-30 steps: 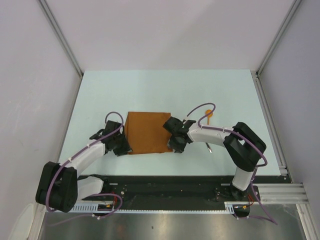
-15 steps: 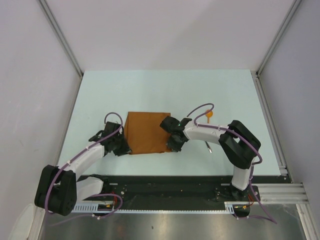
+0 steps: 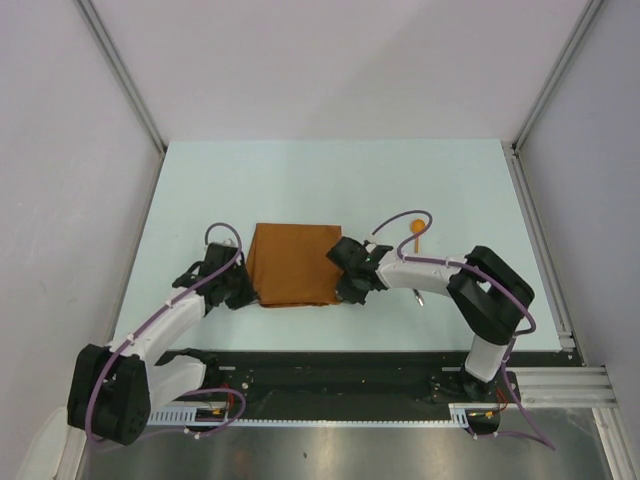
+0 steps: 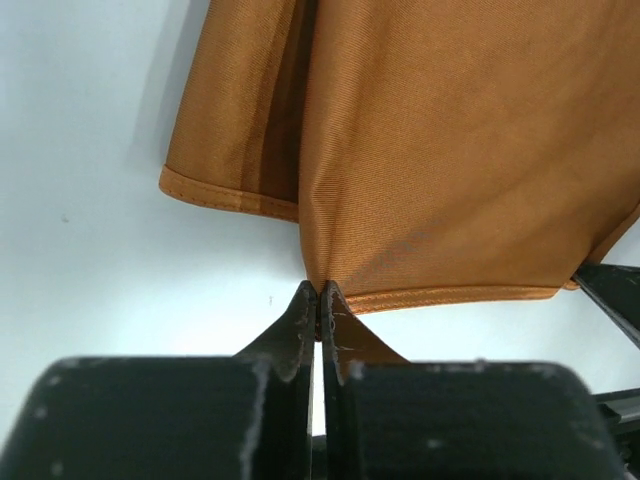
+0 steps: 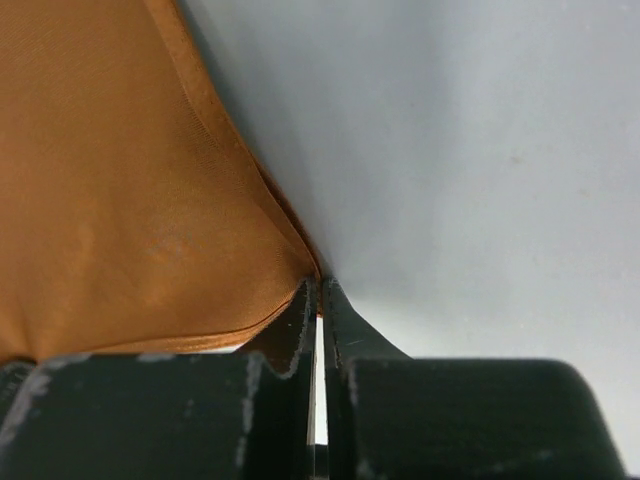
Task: Fold the napkin into a case and place the utensils inside
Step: Smooth out the square-folded napkin at the center of the board.
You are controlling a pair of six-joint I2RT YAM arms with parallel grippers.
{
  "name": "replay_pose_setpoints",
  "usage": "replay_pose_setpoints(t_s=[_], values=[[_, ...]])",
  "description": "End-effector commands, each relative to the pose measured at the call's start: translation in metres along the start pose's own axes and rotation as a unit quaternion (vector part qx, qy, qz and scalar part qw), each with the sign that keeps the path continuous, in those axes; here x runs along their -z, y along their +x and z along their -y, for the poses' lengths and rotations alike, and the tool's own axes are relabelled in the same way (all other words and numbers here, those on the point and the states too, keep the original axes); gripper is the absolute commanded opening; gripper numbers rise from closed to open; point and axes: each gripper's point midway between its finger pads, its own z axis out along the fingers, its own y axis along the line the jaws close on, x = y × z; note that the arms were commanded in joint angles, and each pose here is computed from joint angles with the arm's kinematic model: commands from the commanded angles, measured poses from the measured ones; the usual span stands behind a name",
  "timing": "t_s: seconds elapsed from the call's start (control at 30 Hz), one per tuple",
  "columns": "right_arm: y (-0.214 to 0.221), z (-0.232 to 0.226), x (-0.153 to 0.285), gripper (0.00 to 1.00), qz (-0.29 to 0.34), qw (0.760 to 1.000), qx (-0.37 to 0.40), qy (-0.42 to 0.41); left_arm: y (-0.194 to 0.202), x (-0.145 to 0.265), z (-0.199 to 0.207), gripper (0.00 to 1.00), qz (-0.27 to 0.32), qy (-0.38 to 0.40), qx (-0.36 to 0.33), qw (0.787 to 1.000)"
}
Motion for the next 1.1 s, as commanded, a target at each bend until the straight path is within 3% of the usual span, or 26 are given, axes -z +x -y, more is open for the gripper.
replay_pose_setpoints(t_s=[0.0, 0.27, 0.57, 0.83, 1.07], values=[[-0.001, -0.007, -0.002, 0.00, 0.030, 0.993, 0.084, -0.071, -0.033, 0.013, 0.015, 0.00, 0.042, 0.004, -0.013, 0.999], [-0.005, -0.026, 0.029, 0.00, 0.042, 0.987, 0.090, -0.128, -0.055, 0.029, 0.037, 0.00, 0.057, 0.025, -0.023, 0.998], [-0.007, -0.047, 0.033, 0.00, 0.034, 0.984, 0.086, -0.152, -0.066, 0.027, 0.027, 0.00, 0.054, 0.000, -0.021, 0.998], [-0.005, -0.047, 0.043, 0.00, 0.024, 0.983, 0.093, -0.155, -0.074, 0.033, 0.022, 0.00, 0.058, -0.007, -0.021, 0.998], [-0.017, -0.034, 0.054, 0.00, 0.044, 0.983, 0.094, -0.151, -0.073, 0.042, 0.042, 0.00, 0.044, 0.043, -0.036, 0.997]])
